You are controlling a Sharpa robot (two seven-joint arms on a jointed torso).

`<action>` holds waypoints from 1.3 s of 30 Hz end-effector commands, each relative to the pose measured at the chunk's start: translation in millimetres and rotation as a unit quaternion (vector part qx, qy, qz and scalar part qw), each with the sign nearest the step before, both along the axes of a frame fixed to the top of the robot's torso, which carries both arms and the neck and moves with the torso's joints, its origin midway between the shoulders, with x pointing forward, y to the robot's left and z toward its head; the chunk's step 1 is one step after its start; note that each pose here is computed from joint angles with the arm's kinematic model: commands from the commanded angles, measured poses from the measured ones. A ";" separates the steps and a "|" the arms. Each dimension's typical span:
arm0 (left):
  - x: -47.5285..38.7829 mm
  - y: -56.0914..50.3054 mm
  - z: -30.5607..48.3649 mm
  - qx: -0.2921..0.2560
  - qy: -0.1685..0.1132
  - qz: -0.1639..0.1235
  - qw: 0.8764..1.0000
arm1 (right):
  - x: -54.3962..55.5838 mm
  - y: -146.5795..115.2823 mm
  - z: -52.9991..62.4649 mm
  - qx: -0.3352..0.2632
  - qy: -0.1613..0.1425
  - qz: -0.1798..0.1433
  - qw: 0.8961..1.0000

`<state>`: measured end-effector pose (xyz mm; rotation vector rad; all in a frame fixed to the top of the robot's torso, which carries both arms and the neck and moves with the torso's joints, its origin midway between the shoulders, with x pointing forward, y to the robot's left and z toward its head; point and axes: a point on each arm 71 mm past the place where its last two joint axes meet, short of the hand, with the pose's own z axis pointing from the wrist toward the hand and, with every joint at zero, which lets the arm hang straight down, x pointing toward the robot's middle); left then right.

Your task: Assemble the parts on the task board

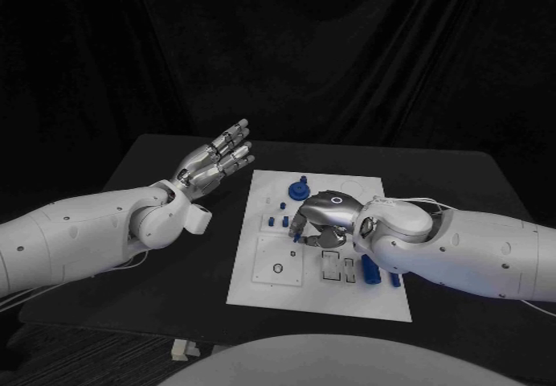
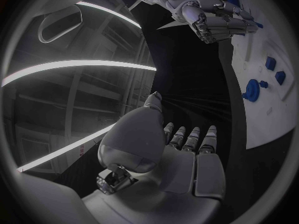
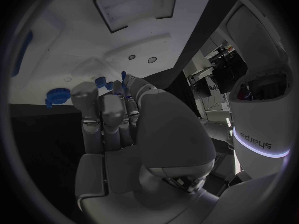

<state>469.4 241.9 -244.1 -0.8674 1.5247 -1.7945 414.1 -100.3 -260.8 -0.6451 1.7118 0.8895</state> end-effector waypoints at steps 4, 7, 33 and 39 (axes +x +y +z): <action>-0.7 -2.5 -0.3 -0.008 -0.001 -0.008 1.000 | -1.5 2.5 -6.1 -0.014 0.010 -0.002 1.000; -0.8 -2.4 -1.1 -0.008 0.000 -0.008 1.000 | -2.7 4.2 -7.1 -0.014 0.012 -0.001 1.000; -1.5 -2.3 -6.5 -0.007 0.006 -0.009 1.000 | -7.9 4.9 -18.8 -0.036 0.036 -0.008 0.999; -1.4 -2.7 -7.0 -0.007 0.007 -0.010 1.000 | -9.2 4.5 -22.0 -0.039 0.040 -0.008 0.998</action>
